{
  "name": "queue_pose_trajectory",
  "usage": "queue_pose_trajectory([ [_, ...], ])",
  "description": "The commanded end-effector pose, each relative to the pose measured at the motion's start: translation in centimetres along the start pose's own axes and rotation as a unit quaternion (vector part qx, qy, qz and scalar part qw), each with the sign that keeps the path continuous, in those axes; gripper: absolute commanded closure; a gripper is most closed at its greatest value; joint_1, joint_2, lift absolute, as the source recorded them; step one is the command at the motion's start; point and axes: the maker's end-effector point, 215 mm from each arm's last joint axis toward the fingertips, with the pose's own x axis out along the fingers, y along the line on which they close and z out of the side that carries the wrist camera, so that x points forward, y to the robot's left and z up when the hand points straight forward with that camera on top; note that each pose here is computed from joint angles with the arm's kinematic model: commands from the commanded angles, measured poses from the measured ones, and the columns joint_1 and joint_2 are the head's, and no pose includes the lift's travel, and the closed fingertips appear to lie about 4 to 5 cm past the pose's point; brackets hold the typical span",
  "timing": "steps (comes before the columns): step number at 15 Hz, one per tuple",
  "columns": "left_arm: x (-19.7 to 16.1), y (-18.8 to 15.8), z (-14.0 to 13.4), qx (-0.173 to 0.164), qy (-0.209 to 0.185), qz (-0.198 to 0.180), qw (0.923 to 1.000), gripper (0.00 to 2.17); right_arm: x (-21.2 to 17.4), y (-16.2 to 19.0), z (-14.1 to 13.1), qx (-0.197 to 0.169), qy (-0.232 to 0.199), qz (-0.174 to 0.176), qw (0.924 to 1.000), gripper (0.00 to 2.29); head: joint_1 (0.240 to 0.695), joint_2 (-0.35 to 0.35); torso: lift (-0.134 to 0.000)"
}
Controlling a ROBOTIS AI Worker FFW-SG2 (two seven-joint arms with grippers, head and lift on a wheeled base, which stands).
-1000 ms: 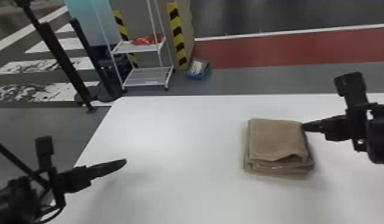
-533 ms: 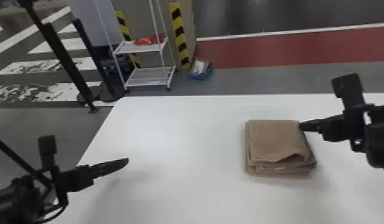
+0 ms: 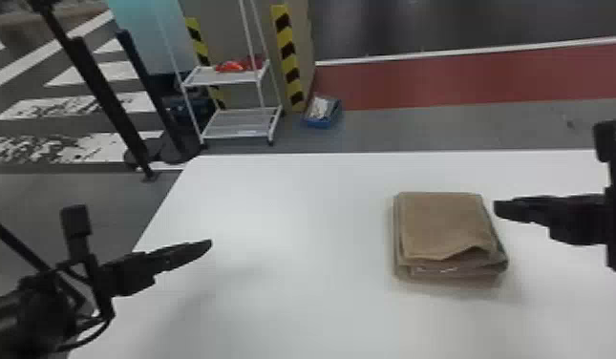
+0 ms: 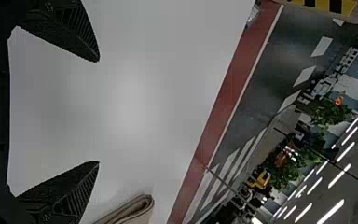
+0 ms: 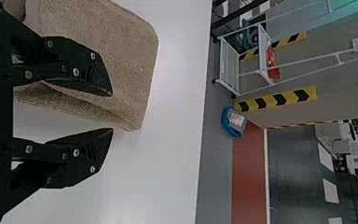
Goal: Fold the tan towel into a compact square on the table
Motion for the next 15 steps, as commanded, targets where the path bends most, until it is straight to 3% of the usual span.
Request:
queue_pose_trajectory([
  [1,0.3,-2.7,0.4,-0.003,-0.023,-0.025,0.9994,0.10,-2.7,0.6,-1.3,0.003,-0.015,-0.005,0.9999,0.03,0.695,0.235,-0.125],
  [3,0.9,-4.7,-0.1,-0.006,-0.055,-0.046,0.9974,0.09,-3.9,0.8,-2.7,-0.031,-0.046,-0.024,0.9981,0.04,0.695,0.220,-0.125],
  [5,1.7,-6.1,0.8,0.029,-0.114,-0.046,0.9920,0.08,-5.0,1.2,-2.5,-0.063,-0.101,-0.042,0.9920,0.04,0.695,0.197,-0.125],
  [8,2.8,-7.3,0.2,0.061,-0.157,-0.020,0.9855,0.08,-7.7,4.0,-0.4,-0.125,-0.210,-0.044,0.9686,0.06,0.695,0.169,-0.125],
  [10,2.3,-6.7,-0.1,0.071,-0.188,0.018,0.9794,0.09,-9.5,6.2,-0.7,-0.135,-0.262,-0.041,0.9548,0.06,0.695,0.171,-0.125],
  [11,2.2,-6.5,0.0,0.093,-0.193,0.036,0.9761,0.09,-9.9,6.9,-1.6,-0.135,-0.272,-0.048,0.9517,0.06,0.695,0.178,-0.125],
  [13,3.1,-7.0,-0.9,0.137,-0.179,0.061,0.9723,0.09,-9.8,7.0,-4.3,-0.124,-0.259,-0.060,0.9560,0.06,0.695,0.201,-0.125],
  [14,3.5,-6.7,-1.7,0.137,-0.171,0.088,0.9717,0.09,-9.8,7.4,-4.3,-0.125,-0.268,-0.061,0.9535,0.06,0.695,0.204,-0.125],
  [15,4.0,-6.5,-2.0,0.156,-0.164,0.121,0.9665,0.09,-9.4,7.7,-4.6,-0.125,-0.264,-0.061,0.9544,0.07,0.695,0.205,-0.125],
])
